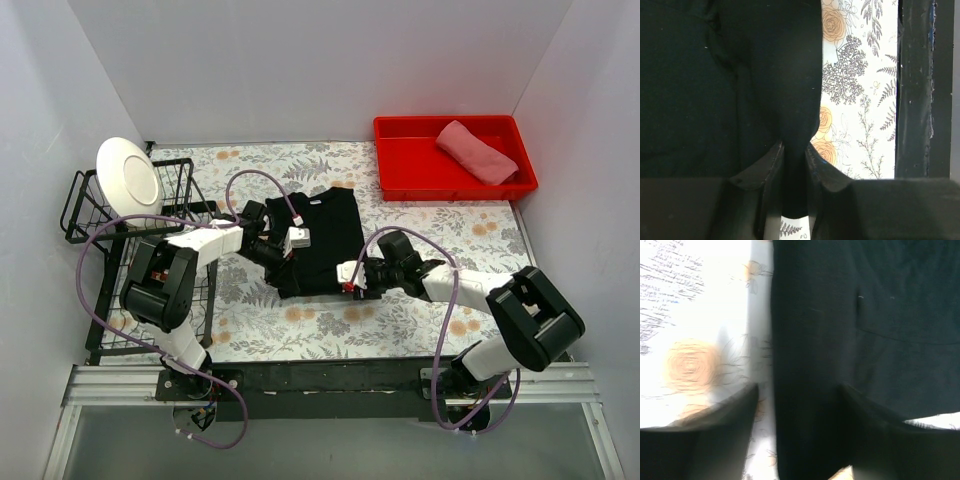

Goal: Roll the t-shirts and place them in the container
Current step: Roll the T-shirt to the center of the board.

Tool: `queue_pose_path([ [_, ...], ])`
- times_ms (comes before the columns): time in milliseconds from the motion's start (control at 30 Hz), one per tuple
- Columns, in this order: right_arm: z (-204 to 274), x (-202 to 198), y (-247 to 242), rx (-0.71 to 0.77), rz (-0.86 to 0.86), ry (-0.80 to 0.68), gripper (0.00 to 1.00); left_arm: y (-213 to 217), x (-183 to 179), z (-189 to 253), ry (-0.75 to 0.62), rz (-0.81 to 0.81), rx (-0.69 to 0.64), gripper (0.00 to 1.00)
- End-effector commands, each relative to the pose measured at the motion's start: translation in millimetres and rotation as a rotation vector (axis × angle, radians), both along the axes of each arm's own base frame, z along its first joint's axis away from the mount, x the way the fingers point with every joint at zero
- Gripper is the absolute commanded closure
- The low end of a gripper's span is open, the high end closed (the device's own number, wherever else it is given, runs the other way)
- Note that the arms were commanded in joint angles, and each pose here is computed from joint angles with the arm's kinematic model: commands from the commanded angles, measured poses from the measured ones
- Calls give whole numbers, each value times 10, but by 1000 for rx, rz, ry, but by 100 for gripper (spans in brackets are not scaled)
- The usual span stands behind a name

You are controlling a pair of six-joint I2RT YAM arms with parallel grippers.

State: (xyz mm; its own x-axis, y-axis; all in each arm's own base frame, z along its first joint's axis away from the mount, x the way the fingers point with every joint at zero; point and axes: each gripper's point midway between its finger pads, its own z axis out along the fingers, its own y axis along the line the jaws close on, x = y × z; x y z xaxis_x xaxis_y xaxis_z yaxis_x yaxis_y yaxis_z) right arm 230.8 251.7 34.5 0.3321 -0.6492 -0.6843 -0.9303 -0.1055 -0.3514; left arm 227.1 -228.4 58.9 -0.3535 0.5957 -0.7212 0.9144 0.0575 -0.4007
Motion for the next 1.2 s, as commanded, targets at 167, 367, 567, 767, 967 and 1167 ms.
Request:
queue_pose_path([
  [167,156,321,249,4,7,-23,94,1,155,174,-81,26,-24,43],
  [367,135,263,183,-31,-34,135,98,42,190,234,-352,62,-9,2],
  [567,102,239,144,-32,-55,158,99,72,191,29,-538,73,55,2],
  [767,63,214,138,-44,-62,191,98,37,248,-101,-578,58,81,19],
  [967,36,208,137,-64,-43,201,98,12,237,-93,-529,68,83,61],
  [1167,89,-19,39,-120,16,283,99,34,5,22,-398,21,94,100],
])
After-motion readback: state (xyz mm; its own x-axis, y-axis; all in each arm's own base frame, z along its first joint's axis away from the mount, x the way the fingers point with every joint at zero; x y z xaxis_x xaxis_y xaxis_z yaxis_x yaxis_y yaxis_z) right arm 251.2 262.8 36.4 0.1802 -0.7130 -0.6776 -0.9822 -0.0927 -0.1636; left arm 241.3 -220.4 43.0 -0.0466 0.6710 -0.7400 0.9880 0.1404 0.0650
